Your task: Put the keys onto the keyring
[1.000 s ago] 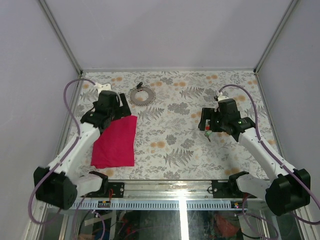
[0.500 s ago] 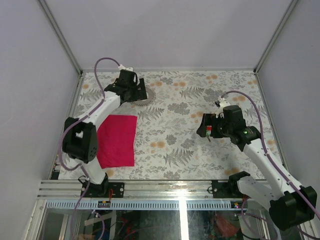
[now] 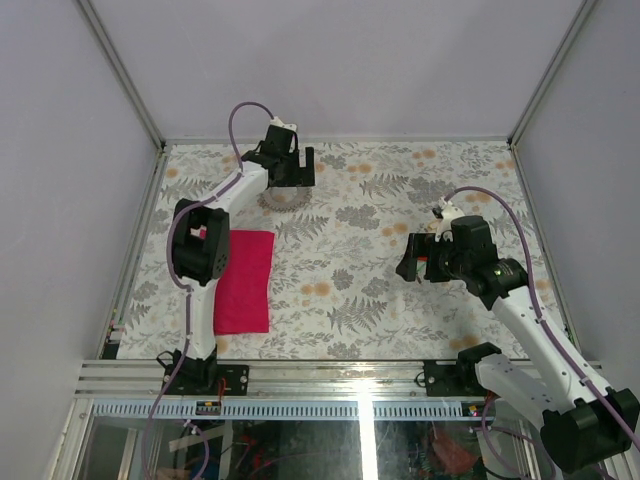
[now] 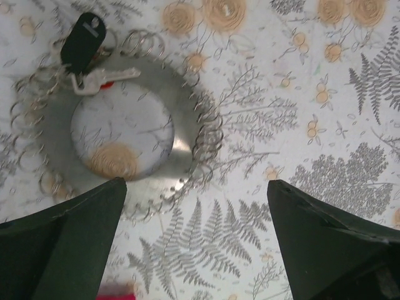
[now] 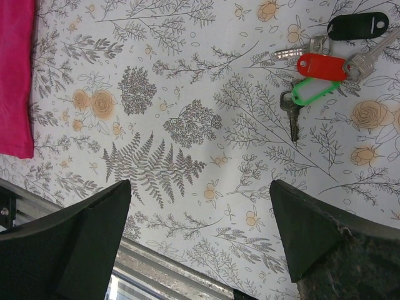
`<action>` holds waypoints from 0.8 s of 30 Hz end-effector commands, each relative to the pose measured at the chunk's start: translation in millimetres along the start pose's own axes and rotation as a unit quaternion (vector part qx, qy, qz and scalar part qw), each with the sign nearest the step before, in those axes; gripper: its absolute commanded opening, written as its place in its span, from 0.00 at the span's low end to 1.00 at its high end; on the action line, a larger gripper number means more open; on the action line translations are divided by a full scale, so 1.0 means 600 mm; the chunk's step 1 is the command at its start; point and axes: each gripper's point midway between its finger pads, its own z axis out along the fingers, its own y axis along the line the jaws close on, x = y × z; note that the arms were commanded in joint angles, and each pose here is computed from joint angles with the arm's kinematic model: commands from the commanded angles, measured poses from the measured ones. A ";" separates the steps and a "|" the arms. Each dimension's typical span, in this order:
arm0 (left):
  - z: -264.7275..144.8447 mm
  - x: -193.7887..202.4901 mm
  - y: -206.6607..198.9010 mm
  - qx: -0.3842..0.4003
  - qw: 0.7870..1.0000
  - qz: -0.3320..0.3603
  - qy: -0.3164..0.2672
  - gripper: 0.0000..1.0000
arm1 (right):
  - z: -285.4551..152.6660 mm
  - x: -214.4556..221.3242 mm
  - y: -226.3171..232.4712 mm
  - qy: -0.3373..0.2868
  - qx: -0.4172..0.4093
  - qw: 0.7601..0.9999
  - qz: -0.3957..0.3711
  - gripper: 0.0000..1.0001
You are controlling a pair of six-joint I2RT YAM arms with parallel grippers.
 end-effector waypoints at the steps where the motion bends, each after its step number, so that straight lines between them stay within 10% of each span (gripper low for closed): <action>1: 0.033 -0.027 -0.016 0.038 0.999 0.013 -0.008 1.00 | -0.022 -0.024 0.025 -0.021 -0.032 0.999 -0.014 0.99; 24: 0.102 -0.006 -0.005 0.084 0.995 -0.014 0.046 0.97 | -0.032 -0.022 0.040 -0.015 -0.051 0.999 -0.003 0.99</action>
